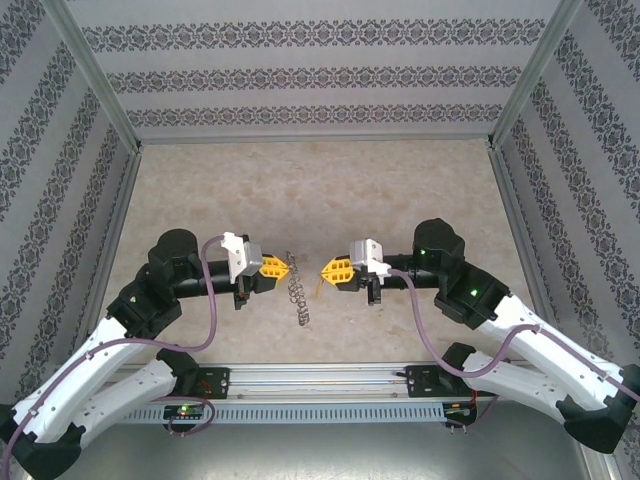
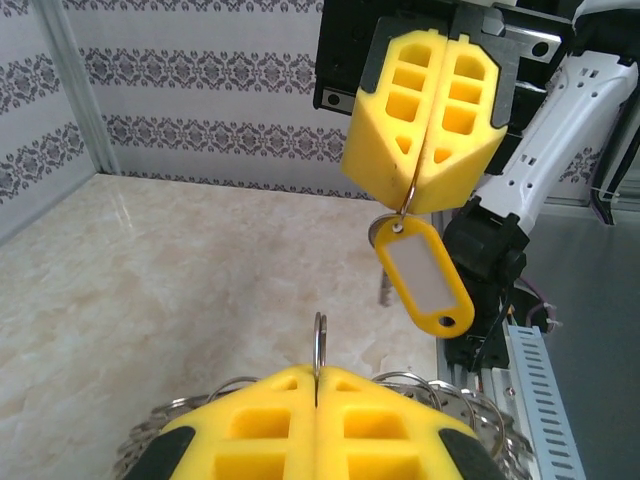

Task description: Put the keys on the keyring

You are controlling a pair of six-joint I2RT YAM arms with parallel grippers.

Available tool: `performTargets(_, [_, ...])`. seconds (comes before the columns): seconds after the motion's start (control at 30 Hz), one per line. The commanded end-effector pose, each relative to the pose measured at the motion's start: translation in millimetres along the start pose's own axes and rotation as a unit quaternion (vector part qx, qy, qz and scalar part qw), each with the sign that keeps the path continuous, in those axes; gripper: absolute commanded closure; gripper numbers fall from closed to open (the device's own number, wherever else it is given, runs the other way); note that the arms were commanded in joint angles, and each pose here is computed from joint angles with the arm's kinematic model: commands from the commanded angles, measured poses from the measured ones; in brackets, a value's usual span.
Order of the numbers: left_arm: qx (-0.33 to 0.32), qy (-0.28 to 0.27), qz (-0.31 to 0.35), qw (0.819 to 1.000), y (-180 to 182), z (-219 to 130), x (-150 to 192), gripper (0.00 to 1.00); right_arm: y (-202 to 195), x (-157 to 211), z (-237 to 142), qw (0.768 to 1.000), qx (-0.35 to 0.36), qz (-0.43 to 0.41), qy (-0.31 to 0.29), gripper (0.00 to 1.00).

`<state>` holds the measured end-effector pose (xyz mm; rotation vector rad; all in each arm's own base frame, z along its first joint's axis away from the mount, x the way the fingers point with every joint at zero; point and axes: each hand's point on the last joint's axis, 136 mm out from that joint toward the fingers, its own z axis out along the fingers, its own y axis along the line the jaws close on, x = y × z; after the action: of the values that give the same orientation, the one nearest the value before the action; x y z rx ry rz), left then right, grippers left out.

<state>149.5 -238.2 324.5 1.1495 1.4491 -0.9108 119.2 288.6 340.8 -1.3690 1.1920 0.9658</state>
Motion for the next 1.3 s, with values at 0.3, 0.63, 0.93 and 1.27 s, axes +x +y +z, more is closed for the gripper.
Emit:
performTargets(0.3, [0.024,-0.007,0.029,0.999,-10,0,-13,1.00,-10,-1,17,0.998,0.042,-0.032,0.028,1.00])
performTargets(0.63, [0.026,-0.001,0.029,0.999,-10,5,-11,1.00,-15,-10,21,0.996,0.070,-0.050,0.014,1.00])
performTargets(0.93, [0.025,-0.001,0.031,0.999,-9,6,-11,1.00,-11,-11,27,0.997,0.055,-0.047,0.010,1.00])
performTargets(1.27, [0.020,-0.001,0.032,0.999,-8,6,-11,1.00,-6,-13,32,0.998,0.041,-0.047,0.004,1.00])
